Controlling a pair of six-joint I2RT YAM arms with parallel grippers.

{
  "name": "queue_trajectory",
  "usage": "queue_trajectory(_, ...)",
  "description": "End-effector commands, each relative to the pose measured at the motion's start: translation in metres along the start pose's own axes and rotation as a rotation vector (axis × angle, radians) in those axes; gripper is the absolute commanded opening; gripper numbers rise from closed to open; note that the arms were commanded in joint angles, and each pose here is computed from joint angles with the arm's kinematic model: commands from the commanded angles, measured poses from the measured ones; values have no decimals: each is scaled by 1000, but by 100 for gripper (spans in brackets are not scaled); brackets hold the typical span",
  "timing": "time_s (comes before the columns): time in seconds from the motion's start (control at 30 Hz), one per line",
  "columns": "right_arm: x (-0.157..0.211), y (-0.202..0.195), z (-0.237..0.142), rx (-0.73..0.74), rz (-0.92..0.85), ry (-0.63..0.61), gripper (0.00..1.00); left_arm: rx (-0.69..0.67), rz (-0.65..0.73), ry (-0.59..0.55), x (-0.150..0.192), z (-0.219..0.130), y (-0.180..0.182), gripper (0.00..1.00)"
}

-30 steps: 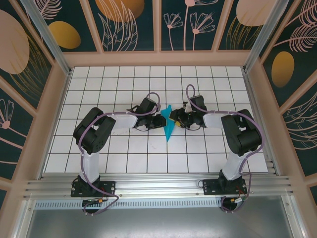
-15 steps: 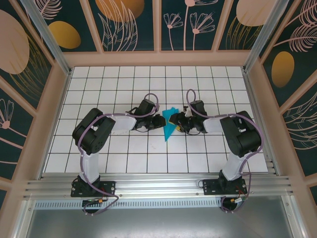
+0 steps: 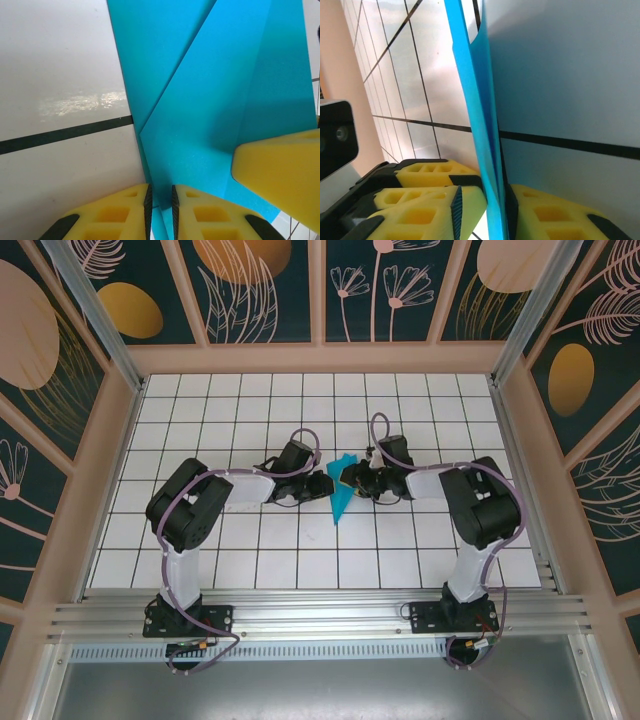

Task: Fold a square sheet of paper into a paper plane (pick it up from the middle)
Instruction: Turn over the paper at the center of the table.

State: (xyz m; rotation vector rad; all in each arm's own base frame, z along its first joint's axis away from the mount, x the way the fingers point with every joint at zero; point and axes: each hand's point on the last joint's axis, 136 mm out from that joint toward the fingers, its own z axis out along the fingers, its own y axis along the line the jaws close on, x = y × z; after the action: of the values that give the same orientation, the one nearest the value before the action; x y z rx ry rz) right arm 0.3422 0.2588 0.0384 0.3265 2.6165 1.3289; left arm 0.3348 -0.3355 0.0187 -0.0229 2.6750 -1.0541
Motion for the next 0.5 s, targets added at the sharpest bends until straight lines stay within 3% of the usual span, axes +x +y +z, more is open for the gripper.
queue_trajectory(0.0,0,2,6,15,-55,21,30,-64,-37,69,26,4,19,22)
queue_trajectory(0.47,-4,6,4,74,-123,26,11,-31,-23,10,15,-11,4,25)
